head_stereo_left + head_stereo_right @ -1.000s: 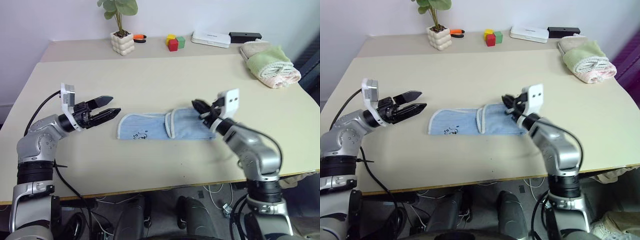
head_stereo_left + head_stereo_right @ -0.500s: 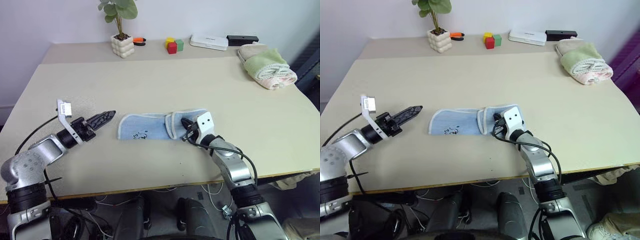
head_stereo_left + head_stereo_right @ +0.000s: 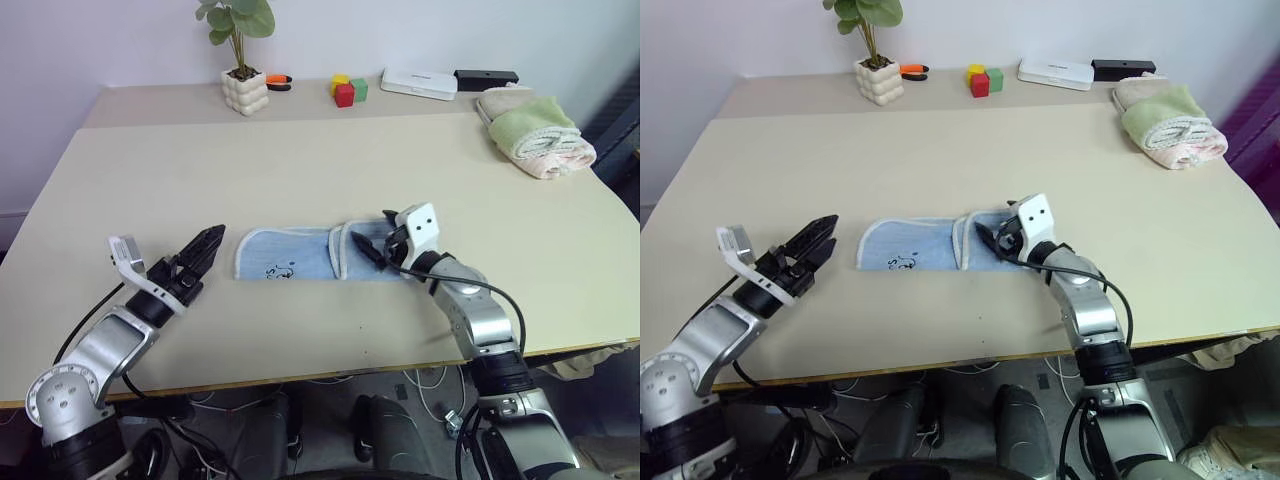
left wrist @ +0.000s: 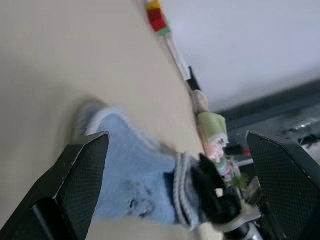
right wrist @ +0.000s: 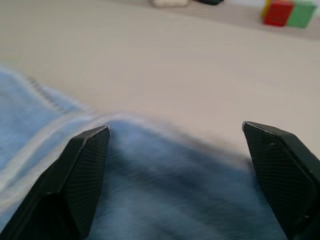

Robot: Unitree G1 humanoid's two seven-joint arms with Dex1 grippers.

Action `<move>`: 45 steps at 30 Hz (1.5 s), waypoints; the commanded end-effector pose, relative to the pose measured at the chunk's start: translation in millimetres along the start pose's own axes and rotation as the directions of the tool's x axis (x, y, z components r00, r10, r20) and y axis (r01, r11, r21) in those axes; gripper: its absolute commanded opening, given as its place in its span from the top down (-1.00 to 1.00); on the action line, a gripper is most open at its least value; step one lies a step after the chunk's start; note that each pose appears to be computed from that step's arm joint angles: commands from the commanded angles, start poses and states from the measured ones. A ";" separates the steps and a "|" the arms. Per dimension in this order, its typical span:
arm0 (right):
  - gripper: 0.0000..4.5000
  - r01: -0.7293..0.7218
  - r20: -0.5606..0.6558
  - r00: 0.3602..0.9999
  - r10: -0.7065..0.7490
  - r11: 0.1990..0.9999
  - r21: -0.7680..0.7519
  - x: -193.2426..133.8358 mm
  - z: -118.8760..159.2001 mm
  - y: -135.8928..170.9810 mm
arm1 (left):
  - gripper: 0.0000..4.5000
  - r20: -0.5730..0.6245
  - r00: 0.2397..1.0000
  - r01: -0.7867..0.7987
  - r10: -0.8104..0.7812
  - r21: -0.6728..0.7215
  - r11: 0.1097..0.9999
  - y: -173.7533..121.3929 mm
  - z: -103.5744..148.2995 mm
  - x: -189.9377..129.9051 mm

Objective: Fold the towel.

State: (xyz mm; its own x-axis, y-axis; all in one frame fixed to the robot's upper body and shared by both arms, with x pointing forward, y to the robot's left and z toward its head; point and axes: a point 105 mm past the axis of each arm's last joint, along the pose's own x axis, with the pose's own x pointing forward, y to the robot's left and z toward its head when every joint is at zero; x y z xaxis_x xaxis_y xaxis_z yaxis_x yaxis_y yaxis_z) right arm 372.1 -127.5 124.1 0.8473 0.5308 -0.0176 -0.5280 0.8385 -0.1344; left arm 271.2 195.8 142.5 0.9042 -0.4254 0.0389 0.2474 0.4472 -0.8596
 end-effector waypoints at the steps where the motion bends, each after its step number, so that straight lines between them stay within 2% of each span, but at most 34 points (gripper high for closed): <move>1: -0.96 -0.062 0.131 0.990 0.060 0.998 0.009 -7.3 45.1 -8.0 | -1.00 0.071 0.996 -0.033 0.044 -0.148 0.988 -0.8 -5.6 -4.4; 3: -0.96 -0.202 0.162 0.967 0.197 0.979 0.012 -17.8 59.2 4.3 | -1.00 0.108 0.989 -0.075 0.105 -0.257 0.964 7.8 -4.4 -8.2; 6: -0.96 -0.276 0.121 0.953 0.279 0.960 -0.044 -29.5 59.2 8.1 | -1.00 0.088 0.979 -0.155 0.186 -0.275 0.949 17.2 -6.7 -11.5; 10: -0.96 -0.264 0.078 0.960 0.270 0.961 -0.084 -33.7 55.0 0.3 | -1.00 0.000 0.966 -0.247 0.258 -0.292 0.924 31.5 -19.9 -10.8; 14: -0.96 -0.271 0.079 0.957 0.279 0.957 -0.099 -35.1 58.6 1.9 | -1.00 -0.027 0.973 -0.222 0.229 -0.378 0.899 27.7 -26.1 -4.0; 18: -0.96 -0.276 0.084 0.955 0.284 0.956 -0.102 -35.6 62.3 3.4 | -1.00 -0.126 0.979 -0.194 0.161 -0.332 0.923 14.3 -41.8 5.3; 24: -0.96 -0.266 0.085 0.958 0.274 0.959 -0.102 -33.9 60.7 4.2 | -1.00 -0.190 0.968 -0.219 0.163 -0.323 0.921 18.3 -50.9 10.6; 31: -0.96 -0.229 0.073 0.968 0.239 0.965 -0.125 -34.7 59.2 -3.1 | -1.00 -0.151 0.971 -0.231 0.186 -0.385 0.894 35.3 -45.2 25.9; 37: -0.96 -0.221 0.072 0.970 0.232 0.967 -0.130 -36.3 60.7 -5.3 | -1.00 -0.124 0.979 -0.197 0.159 -0.429 0.882 37.4 -38.4 33.6; 40: -1.00 -0.207 0.074 0.973 0.220 0.967 -0.148 -36.7 62.7 -7.7 | -0.65 -0.118 0.984 -0.173 0.134 -0.436 0.883 49.0 -40.8 43.8; 45: -1.00 -0.186 0.059 0.979 0.197 0.969 -0.165 -41.1 60.5 -15.3 | 0.54 -0.128 0.983 -0.171 0.129 -0.409 0.896 50.8 -39.1 49.8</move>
State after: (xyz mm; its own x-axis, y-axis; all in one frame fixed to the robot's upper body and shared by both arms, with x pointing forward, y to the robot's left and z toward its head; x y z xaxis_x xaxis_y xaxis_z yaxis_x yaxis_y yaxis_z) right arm 343.9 -148.3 170.8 0.7112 0.7022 -0.0325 -0.6883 0.6861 -0.2357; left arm 315.2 162.5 98.0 0.8753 -0.4765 -0.0824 -0.0187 0.1369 -0.9904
